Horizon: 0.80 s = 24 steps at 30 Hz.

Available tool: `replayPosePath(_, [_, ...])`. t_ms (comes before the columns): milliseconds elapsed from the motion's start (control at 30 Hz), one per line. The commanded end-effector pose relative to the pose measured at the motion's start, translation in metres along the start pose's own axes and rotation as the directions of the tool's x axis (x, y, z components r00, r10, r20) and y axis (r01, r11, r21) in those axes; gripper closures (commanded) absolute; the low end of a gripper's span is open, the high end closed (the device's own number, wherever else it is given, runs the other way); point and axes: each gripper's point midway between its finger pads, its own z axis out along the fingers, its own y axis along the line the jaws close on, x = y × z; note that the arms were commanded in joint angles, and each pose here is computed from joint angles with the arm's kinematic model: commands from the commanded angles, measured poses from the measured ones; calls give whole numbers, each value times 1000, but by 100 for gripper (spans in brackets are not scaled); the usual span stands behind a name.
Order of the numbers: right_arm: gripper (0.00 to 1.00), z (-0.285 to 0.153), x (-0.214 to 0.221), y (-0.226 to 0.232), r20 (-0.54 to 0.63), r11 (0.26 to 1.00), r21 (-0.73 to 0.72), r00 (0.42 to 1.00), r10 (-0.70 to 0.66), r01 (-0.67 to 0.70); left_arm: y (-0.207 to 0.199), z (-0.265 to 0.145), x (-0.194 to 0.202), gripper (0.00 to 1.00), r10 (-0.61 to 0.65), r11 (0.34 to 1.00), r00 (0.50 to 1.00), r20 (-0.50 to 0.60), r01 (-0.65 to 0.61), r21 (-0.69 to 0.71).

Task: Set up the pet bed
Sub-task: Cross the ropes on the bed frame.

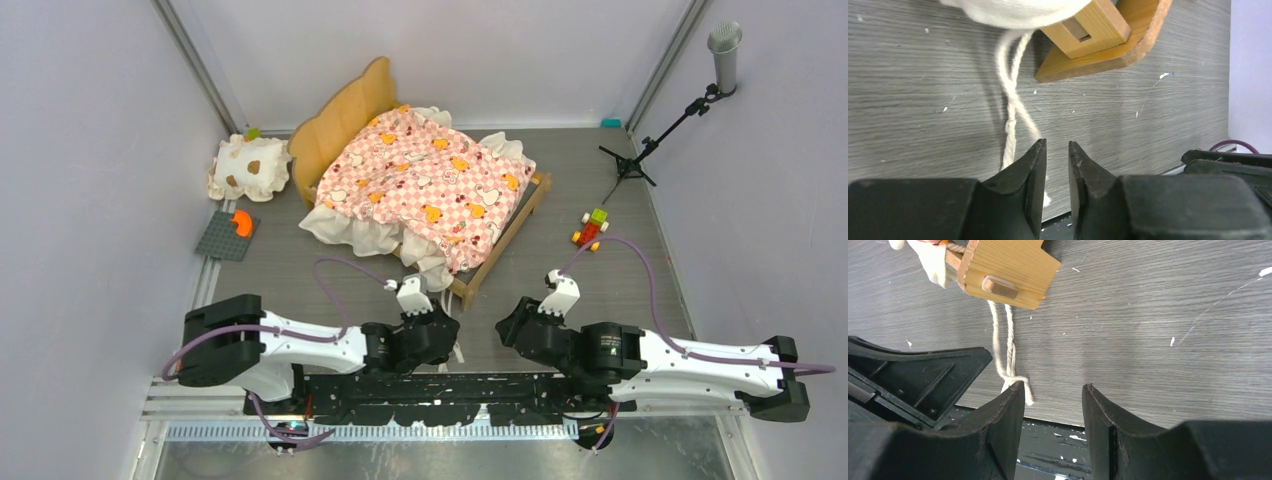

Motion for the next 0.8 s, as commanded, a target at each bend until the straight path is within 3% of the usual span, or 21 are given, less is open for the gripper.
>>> replayPosePath(0, [49, -1, -9, -5, 44, 1000, 14, 999, 21, -21, -41, 0, -8, 68, -11, 997, 1000, 26, 9, 81])
replayPosePath(67, [49, -1, -10, -6, 48, 1000, 17, 999, 20, -21, -43, -5, -8, 53, 23, 996, 999, 27, -25, 84])
replayPosePath(133, [49, 0, -11, -8, 57, 1000, 20, 998, 19, -21, -43, -10, -12, 45, 60, 995, 998, 24, -61, 81])
replayPosePath(300, [49, -2, -15, -8, 71, 1000, 22, 997, 14, -15, -18, -27, -37, 38, 125, 992, 989, 78, -126, 9])
replayPosePath(433, [51, -2, -14, -4, 62, 1000, 7, 998, -8, 8, 5, -30, -61, 43, 176, 984, 975, 138, -173, -32])
replayPosePath(567, [55, 1, -6, 9, 33, 998, -45, 998, -49, 51, 0, -18, -56, 46, 273, 956, 959, 82, -280, 89])
replayPosePath(767, [58, 7, 12, 35, -19, 977, -150, 988, -154, 149, 5, -10, -41, 47, 390, 907, 921, 20, -388, 164])
